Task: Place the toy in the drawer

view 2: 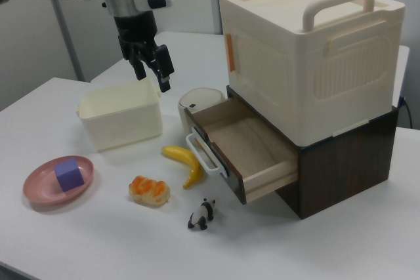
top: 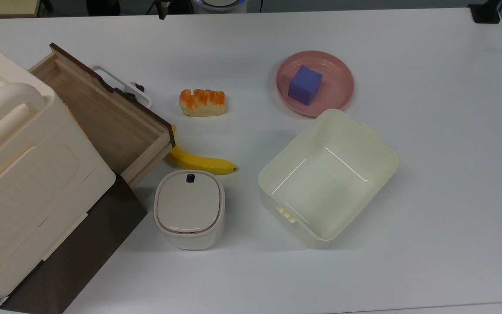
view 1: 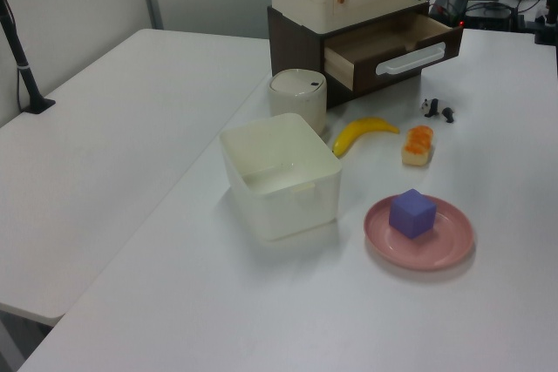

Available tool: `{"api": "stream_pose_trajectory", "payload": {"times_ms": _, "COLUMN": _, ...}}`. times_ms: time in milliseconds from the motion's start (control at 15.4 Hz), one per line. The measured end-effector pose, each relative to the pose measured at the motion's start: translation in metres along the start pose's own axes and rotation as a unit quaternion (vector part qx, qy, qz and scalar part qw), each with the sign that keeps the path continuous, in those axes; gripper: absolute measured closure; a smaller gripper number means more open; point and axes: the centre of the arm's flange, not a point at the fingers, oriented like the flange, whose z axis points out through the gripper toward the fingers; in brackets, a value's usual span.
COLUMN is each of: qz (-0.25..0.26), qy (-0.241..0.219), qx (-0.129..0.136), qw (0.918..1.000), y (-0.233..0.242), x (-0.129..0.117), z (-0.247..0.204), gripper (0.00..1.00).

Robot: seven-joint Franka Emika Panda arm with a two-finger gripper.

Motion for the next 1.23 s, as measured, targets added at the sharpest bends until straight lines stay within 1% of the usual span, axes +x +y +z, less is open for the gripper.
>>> {"api": "stream_pose_trajectory", "payload": {"times_ms": 454, "qz": -0.004, "qy": 0.0, "qx": 0.0, "qw": 1.0, "y": -0.008, "x": -0.001, "z": 0.0, "gripper": 0.0}}
{"api": "stream_pose_trajectory", "payload": {"times_ms": 583, "qz": 0.005, "qy": -0.001, "qx": 0.0, "qw": 1.0, "y": -0.012, "x": -0.001, "z": 0.002, "gripper": 0.0}}
{"api": "stream_pose_trajectory", "payload": {"times_ms": 713, "qz": 0.008, "qy": -0.001, "qx": -0.004, "qw": 1.0, "y": -0.012, "x": -0.001, "z": 0.003, "gripper": 0.0}}
{"api": "stream_pose_trajectory", "payload": {"times_ms": 842, "qz": 0.006, "qy": -0.001, "qx": -0.015, "qw": 0.9999, "y": -0.01, "x": 0.0, "z": 0.005, "gripper": 0.0}}
{"api": "stream_pose_trajectory", "payload": {"times_ms": 907, "qz": -0.003, "qy": -0.001, "qx": -0.018, "qw": 0.9998, "y": -0.01, "x": 0.0, "z": 0.005, "gripper": 0.0}}
{"api": "stream_pose_trajectory", "payload": {"times_ms": 1166, "qz": -0.069, "qy": -0.003, "qx": -0.019, "qw": 0.9974, "y": -0.01, "x": 0.0, "z": 0.006, "gripper": 0.0}}
{"api": "stream_pose_trajectory", "payload": {"times_ms": 1231, "qz": -0.075, "qy": -0.003, "qx": -0.019, "qw": 0.997, "y": -0.01, "x": 0.0, "z": 0.006, "gripper": 0.0}}
